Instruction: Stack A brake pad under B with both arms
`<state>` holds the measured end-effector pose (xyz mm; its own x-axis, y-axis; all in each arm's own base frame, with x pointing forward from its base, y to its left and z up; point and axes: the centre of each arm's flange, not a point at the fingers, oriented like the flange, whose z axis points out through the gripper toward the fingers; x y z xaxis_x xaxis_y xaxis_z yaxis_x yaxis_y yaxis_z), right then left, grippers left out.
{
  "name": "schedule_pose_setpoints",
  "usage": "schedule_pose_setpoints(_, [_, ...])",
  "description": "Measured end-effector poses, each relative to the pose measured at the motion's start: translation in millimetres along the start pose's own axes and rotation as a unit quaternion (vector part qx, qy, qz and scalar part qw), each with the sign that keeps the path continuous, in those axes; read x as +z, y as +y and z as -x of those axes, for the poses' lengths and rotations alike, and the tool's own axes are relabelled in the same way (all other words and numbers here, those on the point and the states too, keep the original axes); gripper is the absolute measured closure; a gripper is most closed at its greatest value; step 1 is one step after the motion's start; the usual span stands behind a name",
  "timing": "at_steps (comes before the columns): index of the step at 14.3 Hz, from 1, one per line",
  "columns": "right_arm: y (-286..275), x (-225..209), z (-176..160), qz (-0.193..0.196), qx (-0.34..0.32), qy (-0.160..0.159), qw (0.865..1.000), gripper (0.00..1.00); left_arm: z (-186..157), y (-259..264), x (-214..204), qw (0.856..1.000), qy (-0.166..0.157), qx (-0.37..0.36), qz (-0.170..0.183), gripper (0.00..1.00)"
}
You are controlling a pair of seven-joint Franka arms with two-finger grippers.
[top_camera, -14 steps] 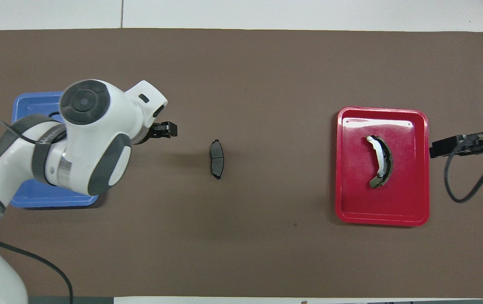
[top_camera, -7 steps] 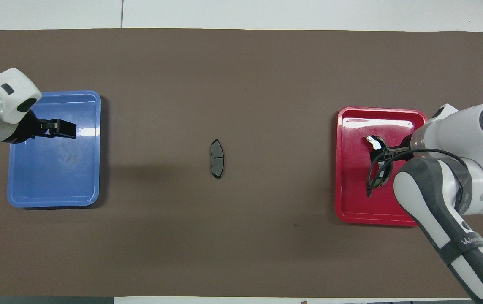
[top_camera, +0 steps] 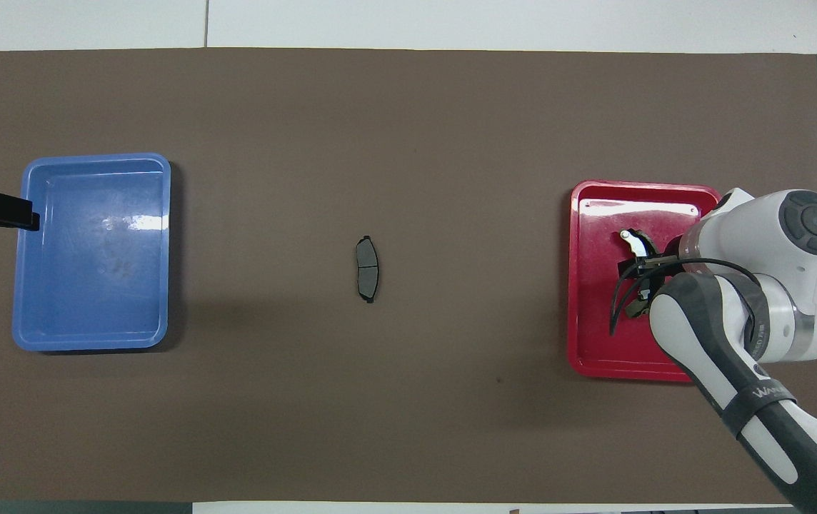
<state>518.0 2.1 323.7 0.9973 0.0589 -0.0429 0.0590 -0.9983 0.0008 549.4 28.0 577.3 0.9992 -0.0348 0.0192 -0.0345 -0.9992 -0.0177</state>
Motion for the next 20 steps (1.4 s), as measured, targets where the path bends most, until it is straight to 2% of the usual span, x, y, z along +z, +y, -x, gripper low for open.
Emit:
schedule_pose_setpoints(1, [4,3,0,0.0,0.002,0.0,1.0,0.12,1,-2,-5,1.0,-0.003,-0.002,0.0,0.0])
schedule_pose_setpoints(9, [15,22,2,0.002,0.011,-0.001,1.0,0.21,6,-20,-19,1.0,-0.011,-0.02,0.005,0.0])
schedule_pose_setpoints(11, [15,25,1,0.002,0.011,-0.002,1.0,0.3,7,-21,-20,1.0,-0.011,-0.021,0.005,0.0])
schedule_pose_setpoints(12, [15,25,1,0.002,0.01,-0.002,1.0,0.3,7,-20,-20,1.0,-0.012,-0.02,0.005,0.0])
schedule_pose_setpoints(14, [15,25,1,0.002,0.01,-0.001,1.0,0.47,7,-18,-20,1.0,-0.013,-0.018,0.005,0.0])
schedule_pose_setpoints(15, [15,25,1,0.002,0.01,-0.001,1.0,0.47,7,-17,-20,1.0,-0.014,-0.017,0.005,0.0])
schedule_pose_setpoints(17, [14,24,0,0.002,0.01,-0.001,1.0,0.58,7,-11,-21,1.0,-0.016,-0.012,0.005,0.0])
schedule_pose_setpoints(20, [10,-2,-14,0.001,0.004,-0.02,1.0,0.58,5,13,-23,1.0,-0.017,0.003,0.003,0.0])
